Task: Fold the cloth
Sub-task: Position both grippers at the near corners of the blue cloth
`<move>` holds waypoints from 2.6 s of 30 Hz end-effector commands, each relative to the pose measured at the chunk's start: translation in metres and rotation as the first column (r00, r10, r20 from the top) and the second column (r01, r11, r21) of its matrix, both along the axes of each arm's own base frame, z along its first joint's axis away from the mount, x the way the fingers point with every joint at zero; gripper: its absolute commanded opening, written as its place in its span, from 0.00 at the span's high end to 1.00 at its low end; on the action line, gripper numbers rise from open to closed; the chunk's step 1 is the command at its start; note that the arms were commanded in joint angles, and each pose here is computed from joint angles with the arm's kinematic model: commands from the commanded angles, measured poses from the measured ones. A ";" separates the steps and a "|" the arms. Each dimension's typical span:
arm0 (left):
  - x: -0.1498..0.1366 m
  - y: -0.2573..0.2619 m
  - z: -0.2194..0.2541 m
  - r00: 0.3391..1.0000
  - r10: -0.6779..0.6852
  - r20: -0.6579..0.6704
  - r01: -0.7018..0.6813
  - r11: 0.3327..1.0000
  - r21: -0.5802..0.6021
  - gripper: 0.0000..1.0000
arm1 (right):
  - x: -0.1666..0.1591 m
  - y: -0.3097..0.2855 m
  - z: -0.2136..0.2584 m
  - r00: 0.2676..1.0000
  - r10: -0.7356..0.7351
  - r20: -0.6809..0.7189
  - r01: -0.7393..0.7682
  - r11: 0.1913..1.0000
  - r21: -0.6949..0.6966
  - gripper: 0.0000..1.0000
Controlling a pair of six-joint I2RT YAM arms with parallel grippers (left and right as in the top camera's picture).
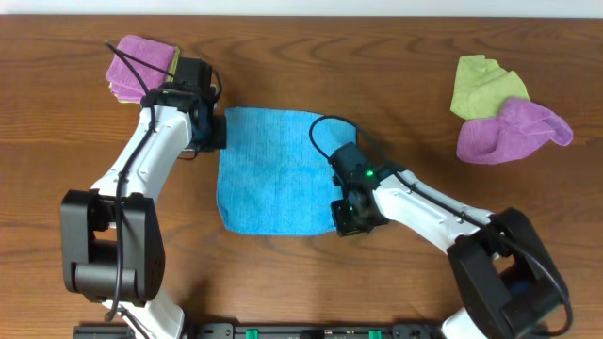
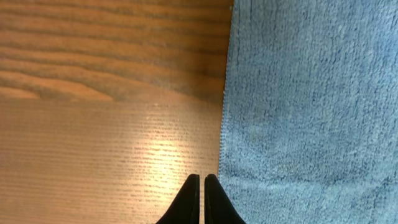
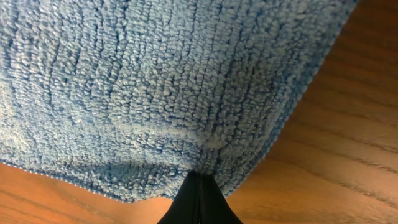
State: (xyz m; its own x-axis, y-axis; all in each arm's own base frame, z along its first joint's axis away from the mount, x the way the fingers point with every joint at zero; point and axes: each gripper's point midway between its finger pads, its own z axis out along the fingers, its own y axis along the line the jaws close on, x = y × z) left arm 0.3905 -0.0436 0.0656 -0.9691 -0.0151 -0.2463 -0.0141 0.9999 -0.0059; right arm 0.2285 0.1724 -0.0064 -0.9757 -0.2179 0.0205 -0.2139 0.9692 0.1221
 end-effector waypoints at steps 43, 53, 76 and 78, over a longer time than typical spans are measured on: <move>-0.180 -0.032 -0.036 0.975 0.146 -0.169 -0.201 0.902 -0.383 0.58 | -0.025 -0.021 0.048 0.992 -0.122 -0.008 0.113 0.884 0.453 0.48; -0.166 -0.034 -0.048 0.974 0.154 -0.168 -0.211 0.892 -0.401 0.54 | -0.026 -0.019 0.038 0.990 -0.135 -0.047 0.141 0.858 0.495 0.48; -0.162 -0.035 -0.056 0.972 0.154 -0.180 -0.216 0.888 -0.407 0.78 | -0.021 -0.016 0.001 0.966 -0.179 -0.186 0.250 0.827 0.504 0.53; -0.162 -0.036 -0.056 0.972 0.153 -0.180 -0.215 0.886 -0.410 0.78 | -0.021 -0.017 -0.003 0.964 -0.185 -0.192 0.258 0.828 0.498 0.55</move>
